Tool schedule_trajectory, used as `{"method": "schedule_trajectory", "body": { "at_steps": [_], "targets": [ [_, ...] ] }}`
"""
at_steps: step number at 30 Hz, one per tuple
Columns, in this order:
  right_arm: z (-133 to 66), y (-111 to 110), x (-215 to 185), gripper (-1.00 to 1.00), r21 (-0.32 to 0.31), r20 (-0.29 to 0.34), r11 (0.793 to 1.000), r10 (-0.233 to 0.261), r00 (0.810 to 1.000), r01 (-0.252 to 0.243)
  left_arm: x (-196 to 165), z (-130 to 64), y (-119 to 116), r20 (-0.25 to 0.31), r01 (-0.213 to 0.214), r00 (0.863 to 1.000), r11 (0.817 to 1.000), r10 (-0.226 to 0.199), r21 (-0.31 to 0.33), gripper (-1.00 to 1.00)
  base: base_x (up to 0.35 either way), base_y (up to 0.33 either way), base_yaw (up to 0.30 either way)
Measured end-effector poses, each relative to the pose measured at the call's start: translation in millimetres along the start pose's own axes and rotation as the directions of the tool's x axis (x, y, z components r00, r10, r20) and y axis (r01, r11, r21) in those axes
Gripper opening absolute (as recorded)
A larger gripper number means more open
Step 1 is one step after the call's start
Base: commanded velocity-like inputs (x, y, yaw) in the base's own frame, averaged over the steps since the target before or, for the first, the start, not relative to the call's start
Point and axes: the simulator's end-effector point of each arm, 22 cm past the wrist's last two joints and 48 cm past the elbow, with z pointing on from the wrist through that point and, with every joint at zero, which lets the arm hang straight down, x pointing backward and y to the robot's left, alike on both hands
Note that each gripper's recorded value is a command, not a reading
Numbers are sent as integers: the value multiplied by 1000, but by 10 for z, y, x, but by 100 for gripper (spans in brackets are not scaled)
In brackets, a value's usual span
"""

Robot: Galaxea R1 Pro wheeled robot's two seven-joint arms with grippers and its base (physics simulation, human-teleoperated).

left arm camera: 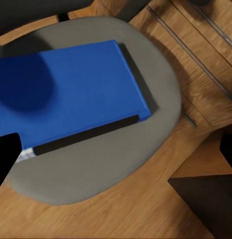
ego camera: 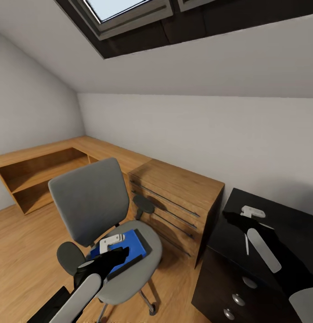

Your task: In the bedroom, organize the workspace by keeping the computer under the desk, ensuring the monitor is on the desk, placing the keyboard on the desk next to the monitor, placing the mouse on the desk next to the keyboard, moving the folder from the swivel chair onto the desk next to the mouse, stacking the notebook on top of the folder with the pen on top of the notebook, and positioning the swivel chair next to the desk.

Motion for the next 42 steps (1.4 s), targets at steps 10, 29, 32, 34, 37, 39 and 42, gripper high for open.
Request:
{"method": "schedule_trajectory", "body": {
  "at_steps": [10,29,32,34,37,39,42],
  "targets": [
    [30,31,78,100,-4,-13,1000,-12,1000,11,32,28,9,-9,1,1000,1000,-1,-3,100,0,0,222],
    [84,101,238,100,-14,-41,999,-39,998,39,91,78,27,-25,1,1000,1000,-1,-7,100,0,0,226],
    [93,100,254,100,-14,-44,999,-39,998,39,100,85,31,-27,2,1000,1000,-2,-8,100,0,0,233],
    [98,100,265,100,-14,-46,999,-40,998,39,106,90,33,-29,2,1000,1000,-2,-9,100,0,0,235],
    [104,193,320,100,-26,-53,999,-36,998,35,115,97,35,-31,1,1000,1000,-2,-9,100,0,0,236],
    [108,266,360,100,-35,-58,999,-32,998,30,121,102,37,-33,1,999,1000,-2,-10,100,0,0,239],
    [113,307,387,100,-32,-57,999,-43,997,41,125,107,40,-34,2,999,1000,-2,-10,100,0,0,248]
  ]
}}
